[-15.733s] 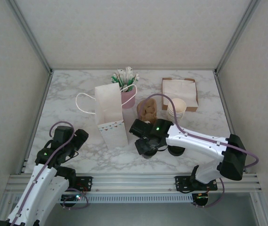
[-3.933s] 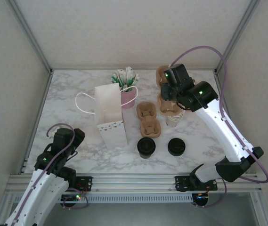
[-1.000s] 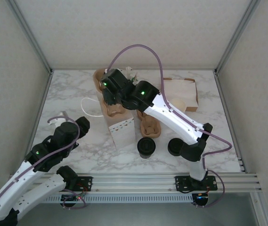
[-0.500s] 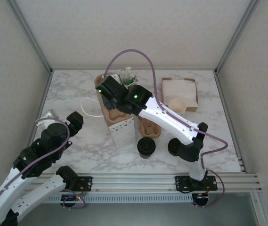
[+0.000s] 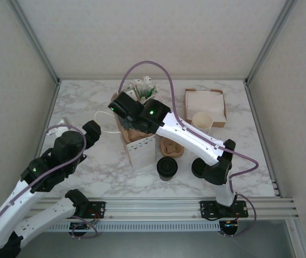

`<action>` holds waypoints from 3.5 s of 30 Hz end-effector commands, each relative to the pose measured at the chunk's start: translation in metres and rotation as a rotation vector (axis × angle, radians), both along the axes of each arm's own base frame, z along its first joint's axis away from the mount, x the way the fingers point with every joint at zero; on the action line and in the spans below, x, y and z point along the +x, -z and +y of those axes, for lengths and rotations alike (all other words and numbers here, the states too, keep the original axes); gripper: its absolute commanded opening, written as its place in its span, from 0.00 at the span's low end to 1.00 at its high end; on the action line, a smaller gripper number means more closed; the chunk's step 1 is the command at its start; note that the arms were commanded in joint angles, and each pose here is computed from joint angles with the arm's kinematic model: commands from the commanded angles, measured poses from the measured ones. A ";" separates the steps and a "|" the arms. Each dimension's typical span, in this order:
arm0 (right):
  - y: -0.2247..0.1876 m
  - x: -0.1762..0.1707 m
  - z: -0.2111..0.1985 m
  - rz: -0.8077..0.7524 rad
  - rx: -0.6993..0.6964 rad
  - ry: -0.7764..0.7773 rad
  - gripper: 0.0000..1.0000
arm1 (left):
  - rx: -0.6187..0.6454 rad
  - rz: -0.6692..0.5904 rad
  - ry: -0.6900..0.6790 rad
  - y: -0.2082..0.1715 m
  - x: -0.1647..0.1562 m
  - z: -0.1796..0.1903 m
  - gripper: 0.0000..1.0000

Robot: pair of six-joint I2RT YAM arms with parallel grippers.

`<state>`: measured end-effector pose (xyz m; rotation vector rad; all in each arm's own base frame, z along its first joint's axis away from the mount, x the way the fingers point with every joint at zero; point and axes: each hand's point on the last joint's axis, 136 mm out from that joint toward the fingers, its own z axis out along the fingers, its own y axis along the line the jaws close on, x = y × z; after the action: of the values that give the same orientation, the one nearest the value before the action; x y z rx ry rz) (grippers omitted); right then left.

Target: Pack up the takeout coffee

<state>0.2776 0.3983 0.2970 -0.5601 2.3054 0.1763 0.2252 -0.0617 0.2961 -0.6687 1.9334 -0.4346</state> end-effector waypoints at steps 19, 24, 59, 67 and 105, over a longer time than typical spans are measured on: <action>0.039 -0.005 -0.005 0.082 -0.104 0.008 0.32 | -0.033 0.060 0.020 0.001 0.020 -0.011 0.92; 0.049 -0.004 -0.003 0.116 -0.104 -0.001 0.31 | -0.036 0.060 0.015 0.002 0.020 -0.009 0.92; 0.008 0.002 -0.012 0.080 0.057 0.048 0.31 | -0.224 0.006 0.230 -0.011 0.010 -0.045 0.73; 0.019 0.002 -0.014 0.100 0.015 0.049 0.31 | -0.222 0.073 0.226 0.006 0.022 -0.051 0.42; 0.103 0.008 0.000 0.310 -0.197 -0.024 0.30 | -0.197 0.110 0.213 0.022 0.010 -0.041 0.00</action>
<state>0.2842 0.3986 0.2011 -0.6657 2.6120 0.0547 0.2395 -0.1051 0.2795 -0.6333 2.0698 -0.7516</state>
